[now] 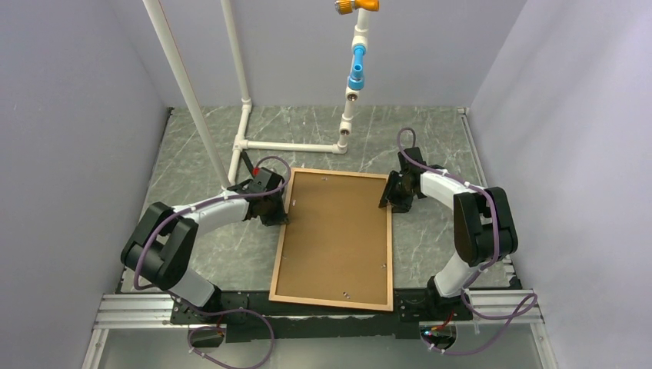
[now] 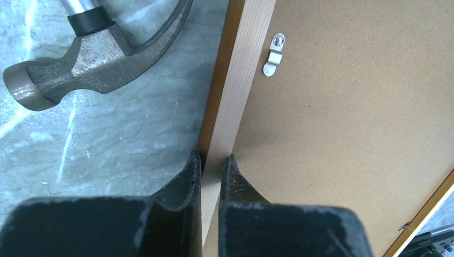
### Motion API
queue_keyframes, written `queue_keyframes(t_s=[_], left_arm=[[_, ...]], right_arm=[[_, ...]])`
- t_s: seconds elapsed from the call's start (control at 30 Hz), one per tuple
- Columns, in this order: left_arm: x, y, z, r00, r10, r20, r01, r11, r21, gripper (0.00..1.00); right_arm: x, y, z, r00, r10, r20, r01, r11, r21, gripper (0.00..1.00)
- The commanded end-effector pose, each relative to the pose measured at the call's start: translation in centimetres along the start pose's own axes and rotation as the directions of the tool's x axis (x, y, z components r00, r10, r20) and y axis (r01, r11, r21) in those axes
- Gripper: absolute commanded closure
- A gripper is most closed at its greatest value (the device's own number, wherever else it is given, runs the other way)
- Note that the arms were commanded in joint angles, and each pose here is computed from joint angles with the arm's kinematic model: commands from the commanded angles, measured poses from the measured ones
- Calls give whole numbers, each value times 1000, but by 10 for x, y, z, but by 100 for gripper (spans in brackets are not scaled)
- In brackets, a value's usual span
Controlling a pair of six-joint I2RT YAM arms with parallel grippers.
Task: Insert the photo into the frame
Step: Install the photo frame at the center of the board.
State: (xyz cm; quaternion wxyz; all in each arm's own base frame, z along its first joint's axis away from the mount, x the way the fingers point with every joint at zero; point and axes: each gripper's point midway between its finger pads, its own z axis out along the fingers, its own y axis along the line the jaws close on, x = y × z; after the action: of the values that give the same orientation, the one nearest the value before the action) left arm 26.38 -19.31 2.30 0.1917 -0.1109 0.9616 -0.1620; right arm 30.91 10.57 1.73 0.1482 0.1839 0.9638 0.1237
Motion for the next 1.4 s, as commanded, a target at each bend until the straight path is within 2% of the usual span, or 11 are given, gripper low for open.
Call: queue_keyframes(t_s=[0.0,0.23,0.43,0.57,0.63,0.9,1.07,1.3,1.33,1.37], left_arm=[[26,25,12,995,-68,-78,58,991,-117,100],[27,25,12,994,-61,-85,51,991,-123,100],[27,23,13,995,-57,-86,46,992,-121,100],[27,24,13,994,-55,-90,44,991,-124,100],[28,24,13,994,-52,-93,41,991,-125,100],[30,25,13,993,-61,-99,47,990,-133,100],[30,24,13,993,-62,-99,49,990,-132,100],[30,23,12,994,-57,-97,44,991,-129,100],[30,23,12,994,-55,-98,42,991,-129,100],[30,23,12,994,-54,-98,41,991,-129,100]], right_arm=[[-6,-8,4,999,28,34,-29,999,19,53],[-13,-19,5,997,51,55,-53,998,39,55],[-17,-12,6,997,44,55,-45,999,9,50],[-21,-16,7,997,44,59,-46,998,33,51],[-21,-20,7,997,40,66,-44,998,53,55],[-9,-34,8,999,-4,42,-1,993,121,89],[-5,-41,9,999,-36,36,30,985,168,100],[-17,-31,3,997,-55,47,48,989,142,98],[-20,-28,-1,997,-58,54,50,990,134,88],[-23,-24,-5,996,-60,68,51,991,124,67]])
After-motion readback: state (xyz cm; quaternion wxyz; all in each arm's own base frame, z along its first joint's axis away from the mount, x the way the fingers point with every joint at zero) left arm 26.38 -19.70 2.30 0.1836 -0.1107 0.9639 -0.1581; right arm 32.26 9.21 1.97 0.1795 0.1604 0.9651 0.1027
